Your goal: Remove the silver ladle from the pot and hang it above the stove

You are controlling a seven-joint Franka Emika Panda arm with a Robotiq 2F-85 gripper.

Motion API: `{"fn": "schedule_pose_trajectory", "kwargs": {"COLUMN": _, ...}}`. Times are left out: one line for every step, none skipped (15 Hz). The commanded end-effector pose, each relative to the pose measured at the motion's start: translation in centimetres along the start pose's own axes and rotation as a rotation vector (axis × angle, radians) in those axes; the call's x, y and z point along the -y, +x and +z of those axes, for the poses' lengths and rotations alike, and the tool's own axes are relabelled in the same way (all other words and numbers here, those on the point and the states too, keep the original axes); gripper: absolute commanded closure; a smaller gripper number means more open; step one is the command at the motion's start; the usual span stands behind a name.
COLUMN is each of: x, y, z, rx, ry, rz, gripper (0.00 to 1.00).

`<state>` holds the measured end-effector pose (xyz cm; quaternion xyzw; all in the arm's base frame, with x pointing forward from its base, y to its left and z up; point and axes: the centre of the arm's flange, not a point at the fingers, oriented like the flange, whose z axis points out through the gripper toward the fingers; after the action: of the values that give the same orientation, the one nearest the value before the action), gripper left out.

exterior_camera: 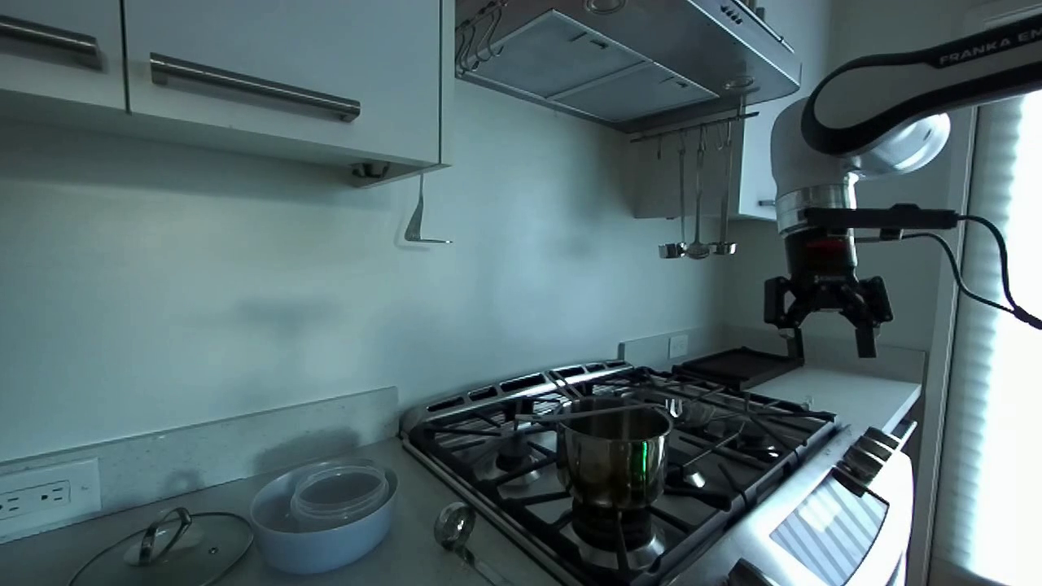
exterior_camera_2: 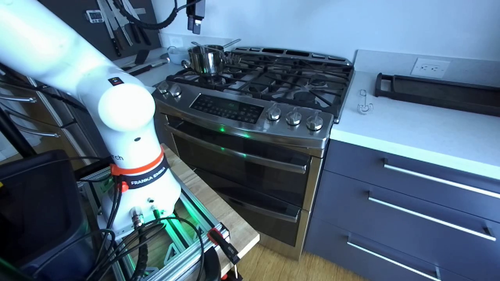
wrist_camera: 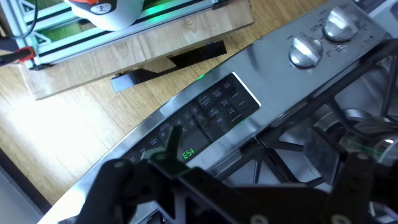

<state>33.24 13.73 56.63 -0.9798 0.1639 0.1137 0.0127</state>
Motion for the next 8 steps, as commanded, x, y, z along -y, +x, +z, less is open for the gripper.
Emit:
{"fn": "schedule_pose_trajectory", "kwargs": {"x": 0.8, "y": -0.3, "z": -0.2, "rx": 0.003, "ry": 0.005, "rz": 0.027, "gripper": 0.0}}
{"fn": "schedule_pose_trajectory", "kwargs": {"x": 1.3, "y": -0.4, "z": -0.3, "rx": 0.004, "ry": 0.005, "rz": 0.04, "gripper": 0.0}}
{"fn": "schedule_pose_trajectory", "kwargs": {"x": 1.6, "y": -0.3, "z": -0.3, "rx": 0.006, "ry": 0.004, "rz": 0.047, "gripper": 0.0}}
{"fn": "schedule_pose_trajectory", "kwargs": {"x": 1.6, "y": -0.2, "z": -0.3, "rx": 0.009, "ry": 0.004, "rz": 0.051, "gripper": 0.0}}
{"fn": "schedule_pose_trajectory", "kwargs": {"x": 1.5, "y": -0.1, "z": -0.2, "rx": 0.012, "ry": 0.003, "rz": 0.054, "gripper": 0.0}}
{"fn": "schedule_pose_trajectory", "kwargs": {"x": 1.5, "y": 0.0, "z": -0.2, "rx": 0.014, "ry": 0.003, "rz": 0.055, "gripper": 0.0}}
{"fn": "schedule_pose_trajectory", "kwargs": {"x": 1.5, "y": 0.1, "z": -0.1, "rx": 0.015, "ry": 0.003, "rz": 0.056, "gripper": 0.0}}
{"fn": "schedule_pose_trajectory", "kwargs": {"x": 2.6, "y": 0.1, "z": 0.4, "rx": 0.022, "ry": 0.037, "rz": 0.056, "gripper": 0.0}}
